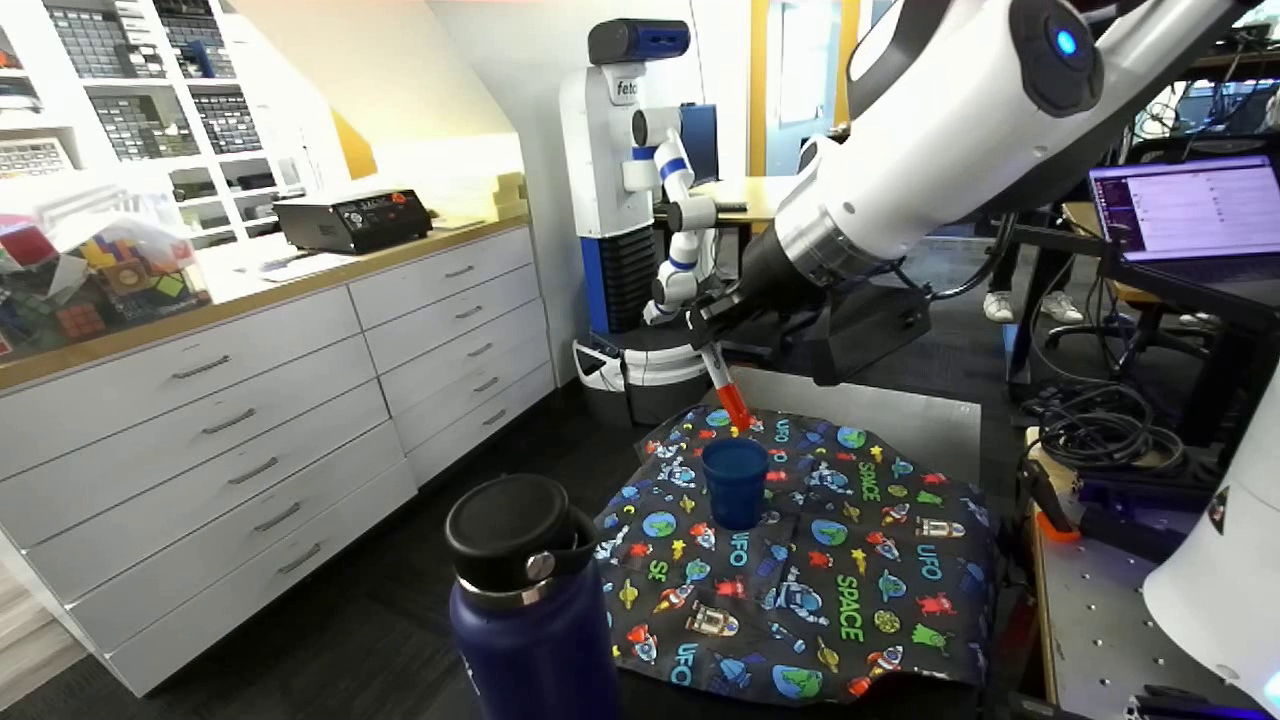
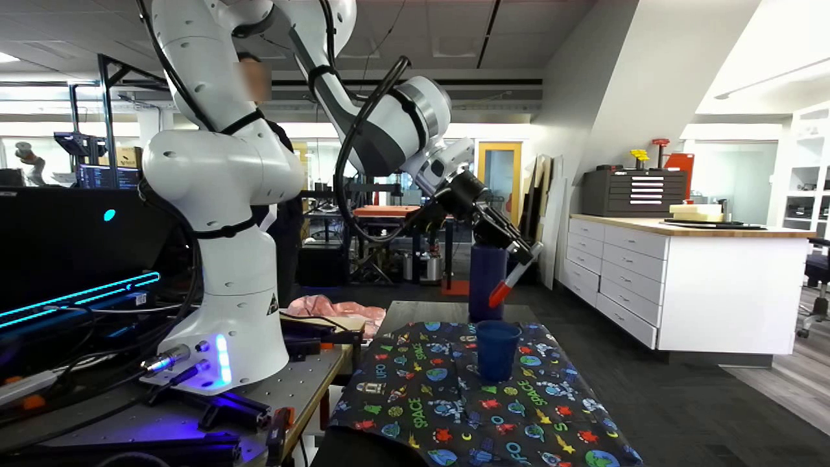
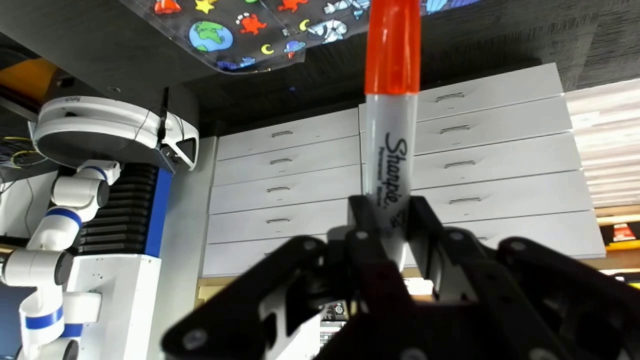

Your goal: Put the pen in the cup

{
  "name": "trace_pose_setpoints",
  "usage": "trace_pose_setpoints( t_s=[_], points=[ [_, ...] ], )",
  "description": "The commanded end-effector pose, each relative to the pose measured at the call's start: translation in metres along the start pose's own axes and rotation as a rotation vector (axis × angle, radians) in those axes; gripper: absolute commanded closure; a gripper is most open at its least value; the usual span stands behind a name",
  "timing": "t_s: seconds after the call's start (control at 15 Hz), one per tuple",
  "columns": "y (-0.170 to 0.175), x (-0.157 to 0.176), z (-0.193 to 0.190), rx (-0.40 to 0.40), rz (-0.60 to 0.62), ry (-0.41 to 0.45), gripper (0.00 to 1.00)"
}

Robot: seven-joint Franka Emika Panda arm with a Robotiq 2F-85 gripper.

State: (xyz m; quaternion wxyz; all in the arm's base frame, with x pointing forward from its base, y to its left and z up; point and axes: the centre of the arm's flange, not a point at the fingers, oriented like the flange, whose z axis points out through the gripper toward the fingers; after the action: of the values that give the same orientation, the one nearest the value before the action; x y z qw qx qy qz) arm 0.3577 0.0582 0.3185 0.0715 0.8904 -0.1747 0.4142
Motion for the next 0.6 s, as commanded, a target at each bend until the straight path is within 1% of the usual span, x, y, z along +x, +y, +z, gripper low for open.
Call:
trace_pose_setpoints(
  t_s=[0.0, 0.53],
  points=[
    [-0.004, -0.007, 0.033, 0.010, 0.014, 0.025, 0.93],
    [-0.004, -0.008, 0.061, 0.011, 0.017, 0.025, 0.93]
  ],
)
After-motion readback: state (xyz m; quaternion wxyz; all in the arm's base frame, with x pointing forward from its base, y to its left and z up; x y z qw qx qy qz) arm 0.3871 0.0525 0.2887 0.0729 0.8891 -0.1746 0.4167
